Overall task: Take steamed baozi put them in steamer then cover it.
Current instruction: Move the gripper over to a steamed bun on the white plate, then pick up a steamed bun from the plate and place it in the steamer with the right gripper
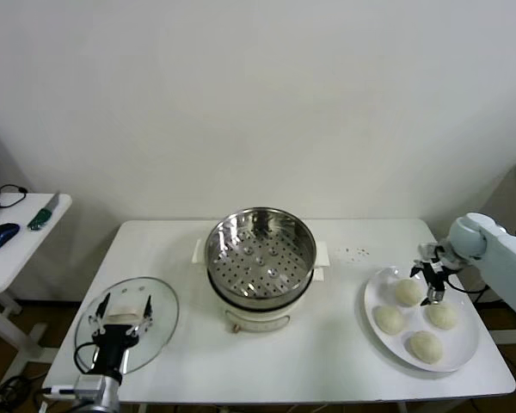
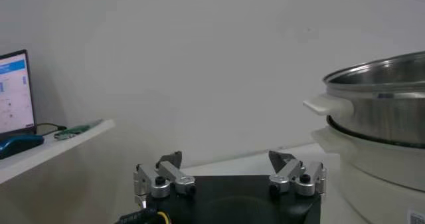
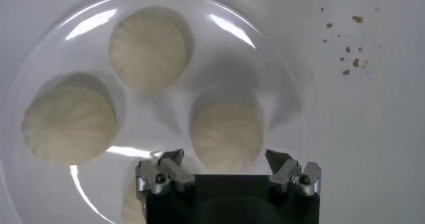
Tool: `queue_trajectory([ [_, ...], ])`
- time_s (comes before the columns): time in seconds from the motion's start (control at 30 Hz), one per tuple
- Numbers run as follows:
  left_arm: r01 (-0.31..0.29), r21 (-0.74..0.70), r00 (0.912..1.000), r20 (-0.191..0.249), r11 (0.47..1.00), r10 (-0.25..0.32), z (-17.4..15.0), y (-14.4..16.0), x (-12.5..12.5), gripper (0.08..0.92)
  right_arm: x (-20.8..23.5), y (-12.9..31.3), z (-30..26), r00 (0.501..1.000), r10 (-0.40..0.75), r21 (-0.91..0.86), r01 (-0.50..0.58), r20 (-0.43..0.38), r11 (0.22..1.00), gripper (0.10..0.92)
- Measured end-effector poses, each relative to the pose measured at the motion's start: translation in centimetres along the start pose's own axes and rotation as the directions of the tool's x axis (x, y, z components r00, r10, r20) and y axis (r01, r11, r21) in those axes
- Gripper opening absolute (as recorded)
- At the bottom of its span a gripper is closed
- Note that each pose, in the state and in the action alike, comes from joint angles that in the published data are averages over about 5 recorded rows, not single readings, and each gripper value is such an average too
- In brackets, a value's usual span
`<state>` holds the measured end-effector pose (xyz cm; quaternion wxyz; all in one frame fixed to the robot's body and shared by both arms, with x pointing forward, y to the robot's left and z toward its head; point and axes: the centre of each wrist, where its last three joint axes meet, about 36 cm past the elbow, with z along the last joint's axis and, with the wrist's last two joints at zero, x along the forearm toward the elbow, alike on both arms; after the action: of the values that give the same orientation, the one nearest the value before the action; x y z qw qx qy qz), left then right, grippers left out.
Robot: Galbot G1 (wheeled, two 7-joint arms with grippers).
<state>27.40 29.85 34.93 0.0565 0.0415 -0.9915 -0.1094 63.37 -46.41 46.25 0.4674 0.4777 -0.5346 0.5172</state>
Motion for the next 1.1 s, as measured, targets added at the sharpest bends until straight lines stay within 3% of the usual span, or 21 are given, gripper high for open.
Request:
queue_trajectory([
  [0.27,0.002,-0.006,1.0,-0.005,1.0,-0.002,0.2,0.2,-0.1,0.823,-1.0,-0.9,-1.2,1.0,-0.019,0.028,0.02,-0.016,0.999,0.817],
  [0.5,0.005,-0.007,1.0,-0.007,1.0,-0.005,0.3,0.3,-0.1,0.823,-1.2,-1.2,-1.6,0.999,-0.035,0.038,0.036,-0.023,0.999,0.693],
  [0.73,0.007,-0.006,0.9999,-0.01,1.0,-0.007,0.3,0.4,0.1,0.823,-0.6,-1.5,-1.6,0.999,-0.034,0.05,0.035,-0.021,0.998,0.658],
  [0.9,-0.001,-0.006,0.9999,-0.011,1.0,0.001,0.2,0.5,0.4,0.823,1.1,-2.2,-2.2,1.0,-0.023,0.093,0.024,-0.013,0.995,0.658],
  [1.1,-0.009,-0.006,0.9999,-0.008,1.0,0.009,-0.1,0.4,0.7,0.823,6.2,-4.8,-5.7,1.0,0.019,0.239,-0.02,0.006,0.971,0.662],
])
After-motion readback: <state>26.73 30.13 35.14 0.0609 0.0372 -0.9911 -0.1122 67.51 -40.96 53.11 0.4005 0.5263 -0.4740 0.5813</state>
